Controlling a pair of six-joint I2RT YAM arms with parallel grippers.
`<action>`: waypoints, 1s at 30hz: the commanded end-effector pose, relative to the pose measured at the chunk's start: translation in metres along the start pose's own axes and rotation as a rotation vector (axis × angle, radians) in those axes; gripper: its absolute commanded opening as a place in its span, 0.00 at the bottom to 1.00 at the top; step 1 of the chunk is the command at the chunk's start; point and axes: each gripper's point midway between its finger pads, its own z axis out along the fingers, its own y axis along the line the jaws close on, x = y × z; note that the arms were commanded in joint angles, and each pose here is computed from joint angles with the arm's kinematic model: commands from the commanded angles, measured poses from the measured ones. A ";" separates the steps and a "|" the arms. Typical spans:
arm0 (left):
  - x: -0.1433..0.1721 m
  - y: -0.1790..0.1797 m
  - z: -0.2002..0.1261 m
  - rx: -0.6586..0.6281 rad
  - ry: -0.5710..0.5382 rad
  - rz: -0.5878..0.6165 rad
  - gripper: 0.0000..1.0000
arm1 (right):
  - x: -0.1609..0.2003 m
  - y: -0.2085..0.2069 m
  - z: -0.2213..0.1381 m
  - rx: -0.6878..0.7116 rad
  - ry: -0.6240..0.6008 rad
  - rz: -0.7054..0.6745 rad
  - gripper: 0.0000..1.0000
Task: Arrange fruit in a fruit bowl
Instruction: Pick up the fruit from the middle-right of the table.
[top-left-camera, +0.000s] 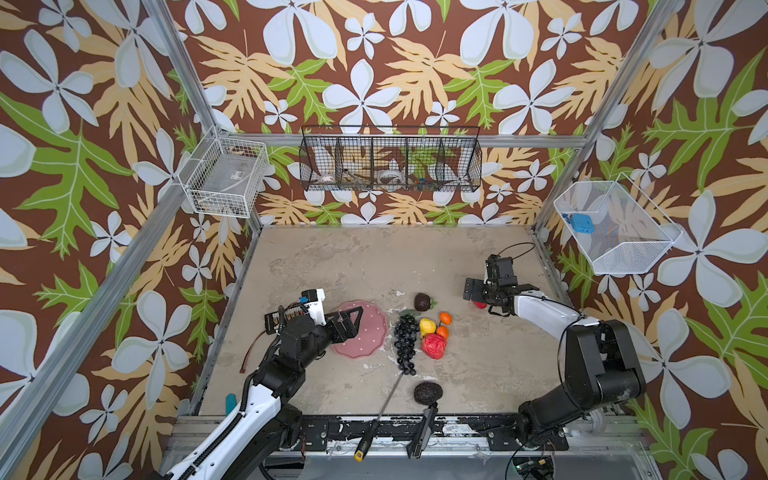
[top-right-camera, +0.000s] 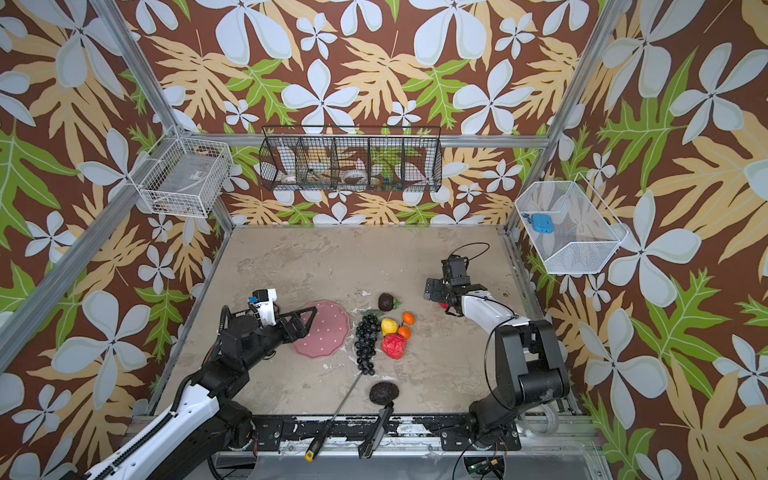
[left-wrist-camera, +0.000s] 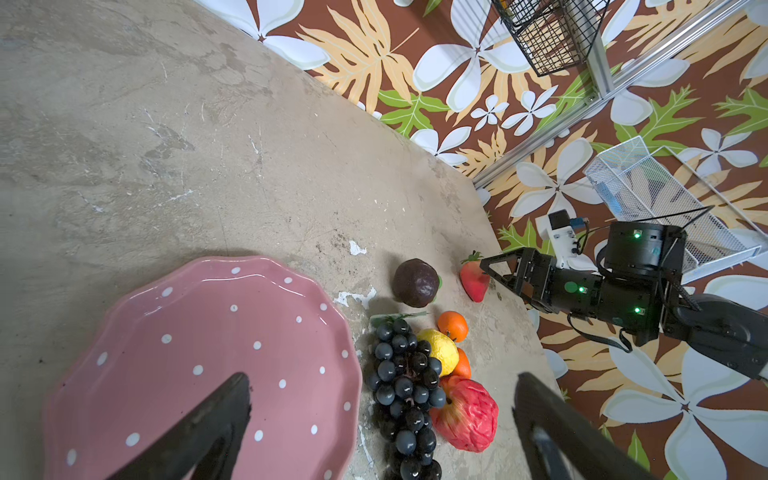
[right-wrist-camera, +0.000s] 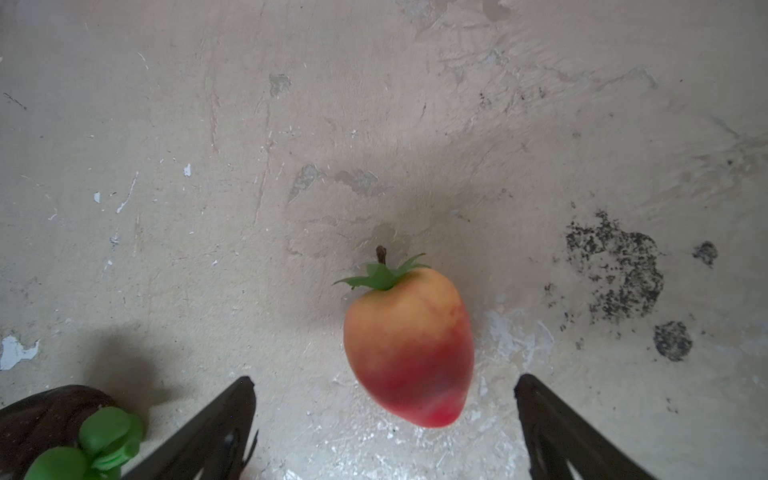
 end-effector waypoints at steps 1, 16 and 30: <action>0.001 0.003 0.000 -0.015 -0.001 0.014 1.00 | -0.002 -0.001 0.008 0.016 0.001 -0.023 0.95; 0.002 0.007 0.001 -0.031 -0.004 0.012 1.00 | 0.013 0.001 0.038 0.024 0.068 -0.039 0.78; 0.002 0.008 0.001 -0.035 -0.005 0.013 1.00 | 0.016 0.000 0.046 0.047 0.079 -0.040 0.64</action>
